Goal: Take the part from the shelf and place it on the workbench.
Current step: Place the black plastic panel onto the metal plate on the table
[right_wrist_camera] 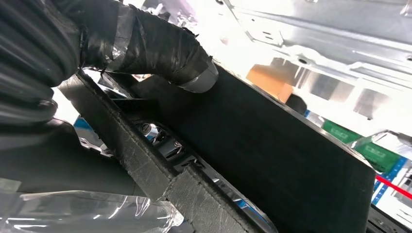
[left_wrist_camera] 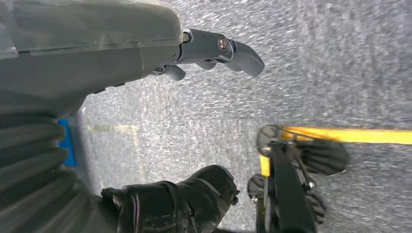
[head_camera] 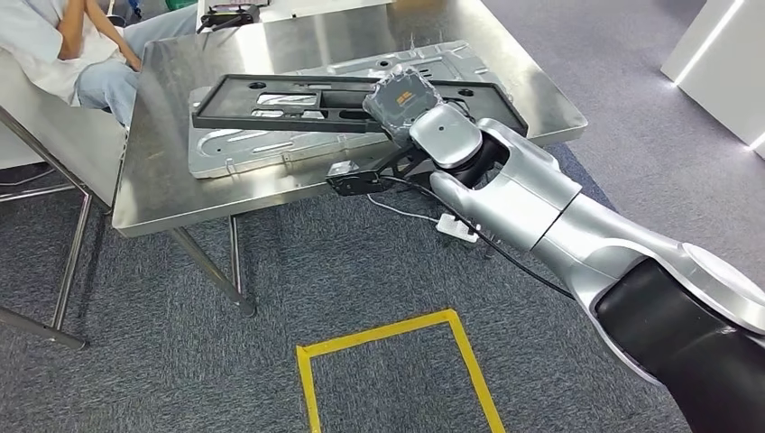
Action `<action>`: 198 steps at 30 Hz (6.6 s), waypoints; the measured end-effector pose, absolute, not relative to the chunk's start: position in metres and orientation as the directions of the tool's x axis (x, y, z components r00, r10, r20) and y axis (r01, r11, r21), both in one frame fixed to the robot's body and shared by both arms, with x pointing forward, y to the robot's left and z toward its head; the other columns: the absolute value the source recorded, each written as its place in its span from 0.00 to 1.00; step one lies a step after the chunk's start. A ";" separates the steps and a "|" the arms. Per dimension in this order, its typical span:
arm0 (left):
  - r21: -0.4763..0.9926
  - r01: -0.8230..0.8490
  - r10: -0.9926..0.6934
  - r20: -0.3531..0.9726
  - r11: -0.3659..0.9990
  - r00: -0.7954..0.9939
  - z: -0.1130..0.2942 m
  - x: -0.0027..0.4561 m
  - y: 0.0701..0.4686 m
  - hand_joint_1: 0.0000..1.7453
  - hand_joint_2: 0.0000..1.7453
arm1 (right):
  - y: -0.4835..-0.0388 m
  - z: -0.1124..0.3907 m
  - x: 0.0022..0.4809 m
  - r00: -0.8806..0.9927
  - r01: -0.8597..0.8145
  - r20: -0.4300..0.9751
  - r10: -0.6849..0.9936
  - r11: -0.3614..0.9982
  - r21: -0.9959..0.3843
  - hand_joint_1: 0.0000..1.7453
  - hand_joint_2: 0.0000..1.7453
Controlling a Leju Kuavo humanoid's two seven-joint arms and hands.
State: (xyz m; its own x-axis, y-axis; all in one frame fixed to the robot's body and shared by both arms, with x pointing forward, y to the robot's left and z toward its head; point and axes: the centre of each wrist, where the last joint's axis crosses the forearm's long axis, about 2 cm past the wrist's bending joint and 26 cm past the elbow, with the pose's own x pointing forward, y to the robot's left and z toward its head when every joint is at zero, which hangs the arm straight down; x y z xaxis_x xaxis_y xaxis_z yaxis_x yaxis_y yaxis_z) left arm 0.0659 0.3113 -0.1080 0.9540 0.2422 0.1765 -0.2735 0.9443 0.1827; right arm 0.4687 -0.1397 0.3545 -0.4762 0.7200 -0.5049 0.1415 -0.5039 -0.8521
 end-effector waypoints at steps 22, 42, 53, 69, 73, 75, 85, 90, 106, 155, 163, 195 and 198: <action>0.180 -0.279 0.247 0.179 0.943 0.952 -0.108 0.066 0.312 0.00 1.00 | -0.147 0.352 0.471 -0.456 0.108 -0.486 0.745 -0.496 -0.861 1.00 1.00; 0.168 -0.310 0.276 0.195 0.936 0.941 -0.108 0.067 0.311 0.00 1.00 | -0.154 0.337 0.472 -0.457 0.074 -0.478 0.750 -0.503 -0.861 1.00 1.00; 0.167 -0.308 0.275 0.193 0.937 0.942 -0.108 0.066 0.310 0.00 1.00 | -0.157 0.338 0.473 -0.449 0.074 -0.482 0.752 -0.506 -0.860 1.00 1.00; 0.174 -0.291 0.261 0.175 0.941 0.949 -0.108 0.068 0.310 0.00 1.00 | -0.140 0.343 0.472 -0.494 0.115 -0.501 0.711 -0.517 -0.848 1.00 1.00; 0.168 -0.291 0.262 0.175 0.942 0.949 -0.108 0.069 0.310 0.00 1.00 | -0.124 0.345 0.470 -0.525 0.122 -0.496 0.691 -0.516 -0.848 1.00 1.00; 0.168 -0.292 0.265 0.169 0.941 0.949 -0.108 0.069 0.310 0.00 1.00 | -0.117 0.345 0.469 -0.539 0.122 -0.493 0.683 -0.515 -0.848 1.00 1.00; 0.168 -0.301 0.276 0.154 0.939 0.949 -0.108 0.068 0.310 0.00 1.00 | -0.100 0.345 0.465 -0.562 0.130 -0.490 0.667 -0.514 -0.848 1.00 1.00; 0.165 -0.304 0.280 0.153 0.938 0.948 -0.108 0.066 0.310 0.00 1.00 | -0.097 0.338 0.464 -0.572 0.116 -0.486 0.661 -0.520 -0.846 1.00 1.00; 0.169 -0.309 0.285 0.152 0.936 0.947 -0.108 0.066 0.310 0.00 1.00 | -0.098 0.335 0.464 -0.571 0.097 -0.477 0.668 -0.523 -0.847 1.00 1.00; 0.195 -0.298 0.268 0.167 0.935 0.949 -0.108 0.065 0.310 0.00 1.00 | -0.110 0.324 0.467 -0.547 0.050 -0.466 0.695 -0.529 -0.847 1.00 1.00; 0.195 -0.299 0.268 0.168 0.934 0.949 -0.108 0.067 0.310 0.00 1.00 | -0.111 0.325 0.468 -0.545 0.053 -0.468 0.696 -0.529 -0.847 1.00 1.00; 0.203 -0.293 0.261 0.172 0.934 0.950 -0.108 0.066 0.310 0.00 1.00 | -0.125 0.320 0.472 -0.516 0.031 -0.472 0.715 -0.535 -0.844 1.00 1.00; 0.204 -0.293 0.260 0.173 0.934 0.950 -0.108 0.066 0.310 0.00 1.00 | -0.129 0.315 0.471 -0.515 0.018 -0.467 0.719 -0.536 -0.844 1.00 1.00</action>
State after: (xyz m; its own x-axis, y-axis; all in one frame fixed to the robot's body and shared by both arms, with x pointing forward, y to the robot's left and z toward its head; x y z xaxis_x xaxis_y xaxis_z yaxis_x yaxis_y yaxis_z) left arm 0.0663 0.3101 -0.1078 0.9500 0.2600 0.1730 -0.2928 0.9341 0.2043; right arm 0.4713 -0.1286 0.3145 -0.5148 0.7190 -0.4670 0.0178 -0.5357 -0.8442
